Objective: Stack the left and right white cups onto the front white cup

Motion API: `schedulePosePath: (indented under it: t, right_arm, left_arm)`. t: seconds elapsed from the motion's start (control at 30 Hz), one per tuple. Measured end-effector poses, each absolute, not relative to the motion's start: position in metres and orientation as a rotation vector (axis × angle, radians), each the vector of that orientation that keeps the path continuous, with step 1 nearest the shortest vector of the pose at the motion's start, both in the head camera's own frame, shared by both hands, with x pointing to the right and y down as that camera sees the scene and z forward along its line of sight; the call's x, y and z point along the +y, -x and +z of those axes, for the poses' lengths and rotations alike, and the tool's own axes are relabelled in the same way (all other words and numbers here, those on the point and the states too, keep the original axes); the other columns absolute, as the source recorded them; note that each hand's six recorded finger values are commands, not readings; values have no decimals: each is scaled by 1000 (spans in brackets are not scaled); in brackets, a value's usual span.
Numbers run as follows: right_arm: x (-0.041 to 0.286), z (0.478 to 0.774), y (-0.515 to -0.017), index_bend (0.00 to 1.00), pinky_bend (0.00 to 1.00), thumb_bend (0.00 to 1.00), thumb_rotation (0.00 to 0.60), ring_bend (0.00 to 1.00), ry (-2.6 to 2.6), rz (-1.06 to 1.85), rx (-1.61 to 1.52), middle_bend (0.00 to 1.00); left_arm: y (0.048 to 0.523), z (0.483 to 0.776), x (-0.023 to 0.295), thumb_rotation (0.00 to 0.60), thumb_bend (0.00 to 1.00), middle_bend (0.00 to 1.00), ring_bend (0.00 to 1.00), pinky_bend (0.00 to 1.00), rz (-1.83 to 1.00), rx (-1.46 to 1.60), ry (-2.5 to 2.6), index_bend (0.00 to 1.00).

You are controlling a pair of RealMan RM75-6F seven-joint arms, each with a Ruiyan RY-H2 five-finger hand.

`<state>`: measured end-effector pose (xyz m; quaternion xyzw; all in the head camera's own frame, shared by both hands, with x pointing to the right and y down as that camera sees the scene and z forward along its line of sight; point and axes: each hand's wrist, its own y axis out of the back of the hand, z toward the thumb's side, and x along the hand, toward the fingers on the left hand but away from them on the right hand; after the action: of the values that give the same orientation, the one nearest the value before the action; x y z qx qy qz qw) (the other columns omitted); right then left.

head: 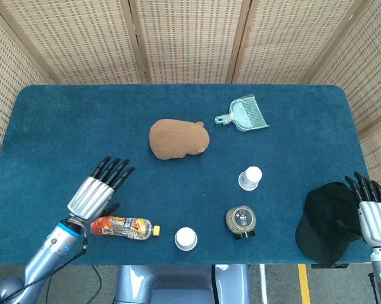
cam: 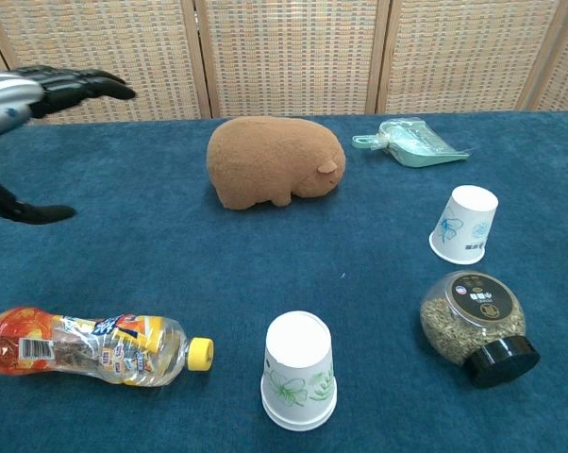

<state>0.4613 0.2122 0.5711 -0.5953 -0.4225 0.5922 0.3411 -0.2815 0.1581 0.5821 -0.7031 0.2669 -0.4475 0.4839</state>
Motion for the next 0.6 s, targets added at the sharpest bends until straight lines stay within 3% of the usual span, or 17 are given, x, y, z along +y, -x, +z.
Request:
schedulePosePath:
  t: [0.27,0.6]
  right_arm:
    - [200,582,-437,246,26,46,600,0,1599,1484,-1063,61]
    - [157,592,-371,363,106,101,600,15,1662,1334,-975,166]
  left_arm:
    - [376,570,184,600,272,0,0,0,-1310,821,1513,27]
    - [416,561,194,600,272,0,0,0,-1345,914,1497,29]
